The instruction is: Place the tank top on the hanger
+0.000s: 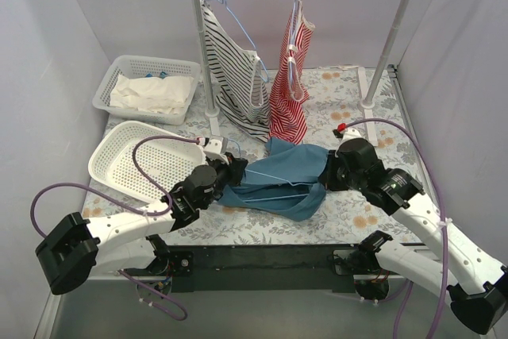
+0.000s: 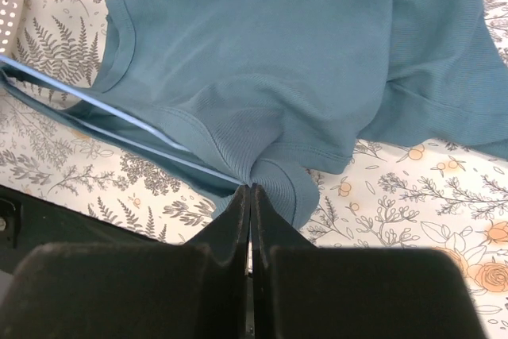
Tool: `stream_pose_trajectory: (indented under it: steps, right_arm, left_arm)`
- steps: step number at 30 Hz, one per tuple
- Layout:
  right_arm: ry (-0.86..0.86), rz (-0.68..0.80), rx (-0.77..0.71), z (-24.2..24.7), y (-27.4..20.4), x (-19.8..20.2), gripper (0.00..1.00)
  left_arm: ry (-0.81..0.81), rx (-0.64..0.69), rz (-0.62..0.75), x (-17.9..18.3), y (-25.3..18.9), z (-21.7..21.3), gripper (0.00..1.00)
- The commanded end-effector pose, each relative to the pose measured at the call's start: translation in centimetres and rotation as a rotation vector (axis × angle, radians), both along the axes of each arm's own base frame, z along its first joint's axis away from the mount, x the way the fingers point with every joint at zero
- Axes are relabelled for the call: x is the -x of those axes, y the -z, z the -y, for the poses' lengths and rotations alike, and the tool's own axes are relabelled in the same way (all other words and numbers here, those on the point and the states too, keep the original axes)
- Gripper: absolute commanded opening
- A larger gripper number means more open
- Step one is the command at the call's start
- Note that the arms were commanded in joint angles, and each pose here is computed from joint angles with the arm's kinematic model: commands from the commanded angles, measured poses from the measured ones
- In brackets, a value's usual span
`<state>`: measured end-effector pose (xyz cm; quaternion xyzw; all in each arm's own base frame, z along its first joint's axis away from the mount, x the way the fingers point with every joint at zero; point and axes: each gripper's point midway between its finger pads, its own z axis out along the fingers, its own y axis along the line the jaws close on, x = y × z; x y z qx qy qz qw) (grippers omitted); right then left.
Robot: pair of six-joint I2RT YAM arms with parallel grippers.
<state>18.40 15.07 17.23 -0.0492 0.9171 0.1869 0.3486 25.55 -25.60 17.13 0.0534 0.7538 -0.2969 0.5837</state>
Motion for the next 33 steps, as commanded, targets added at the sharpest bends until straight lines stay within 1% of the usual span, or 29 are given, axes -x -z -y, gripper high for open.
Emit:
stream_pose_trajectory:
  steps: [1, 4, 9, 12, 15, 16, 17, 19, 20, 22, 23, 24, 25, 26, 27, 28, 29, 30, 31, 32, 33]
  right_arm:
    - [-0.055, 0.094, -0.105, -2.6, -3.8, -1.8, 0.01]
    - [-0.091, 0.084, -0.140, -3.8, -4.1, -2.0, 0.01]
    - [-0.111, 0.077, -0.169, -5.1, -4.0, -2.7, 0.01]
    - [-0.105, 0.090, -0.188, -5.5, -4.4, -3.1, 0.01]
    - [-0.091, 0.121, -0.198, -5.4, -5.4, -3.5, 0.01]
    - [-0.083, 0.136, -0.196, -5.3, -5.9, -3.7, 0.01]
    - [-0.070, 0.152, -0.186, -5.0, -6.2, -3.9, 0.06]
    - [-0.070, 0.201, -0.193, -4.7, -8.4, -4.2, 0.18]
    - [-0.075, 0.220, -0.198, -4.7, -9.1, -4.2, 0.29]
    - [-0.108, 0.298, -0.236, -4.7, -12.2, -3.8, 0.37]
    - [-0.137, 0.332, -0.257, -4.9, -13.6, -3.5, 0.44]
    - [-0.160, 0.380, -0.277, -4.8, -15.3, -3.1, 0.46]
    - [-0.191, 0.463, -0.286, -4.7, -17.7, -2.9, 0.48]
    - [-0.236, 0.501, -0.308, -5.0, -19.0, -2.4, 0.53]
    - [-0.253, 0.553, -0.321, -4.8, -20.5, -1.9, 0.54]
    - [-0.266, 0.605, -0.327, -4.6, -22.0, -1.7, 0.54]
    - [-0.273, 0.661, -0.325, -4.3, -23.3, -1.6, 0.55]
    - [-0.277, 0.692, -0.329, -4.1, -24.3, -1.5, 0.55]
    - [-0.282, 0.715, -0.331, -4.0, -25.1, -1.4, 0.55]
    - [-0.316, 0.759, -0.343, -4.1, -26.8, -0.8, 0.55]
    - [-0.339, 0.778, -0.351, -4.3, -27.6, -0.4, 0.55]
  left_arm:
    - [0.011, -0.020, 0.029, -0.3, -0.9, 1.2, 0.00]
    - [0.024, -0.033, 0.047, -0.1, -1.6, 2.5, 0.00]
    - [-0.019, -0.048, 0.071, -0.7, -2.6, 3.4, 0.00]
    - [-0.052, -0.055, 0.077, -1.1, -3.3, 4.0, 0.00]
    - [-0.048, -0.065, 0.098, -0.9, -4.5, 5.1, 0.00]
    - [-0.038, -0.070, 0.121, -0.6, -5.6, 5.7, 0.00]
    - [-0.040, -0.075, 0.130, -0.6, -6.2, 5.8, 0.00]
    - [-0.066, -0.087, 0.148, -0.6, -7.5, 5.4, 0.00]
    - [-0.076, -0.085, 0.172, -0.8, -9.2, 5.3, 0.00]
    - [-0.110, -0.112, 0.204, -1.1, -11.2, 4.4, 0.00]
    - [-0.113, -0.135, 0.248, -1.3, -13.2, 4.3, 0.00]
    - [-0.113, -0.149, 0.269, -1.3, -14.4, 4.1, 0.00]
    - [-0.085, -0.141, 0.295, -1.0, -16.0, 4.2, 0.00]
    - [-0.068, -0.148, 0.318, -0.8, -17.1, 4.2, 0.00]
    - [-0.056, -0.150, 0.360, -0.6, -19.6, 4.1, 0.00]
    - [-0.028, -0.150, 0.386, -0.3, -21.0, 4.3, 0.00]
    - [0.031, -0.179, 0.390, 0.2, -21.5, 5.0, 0.00]
    - [0.047, -0.176, 0.437, 0.4, -24.7, 5.1, 0.00]
    - [0.065, -0.181, 0.448, 0.6, -26.1, 5.2, 0.00]
    - [0.114, -0.216, 0.447, 0.7, -26.2, 6.3, 0.00]
    - [0.130, -0.227, 0.476, 1.1, -28.6, 6.0, 0.00]
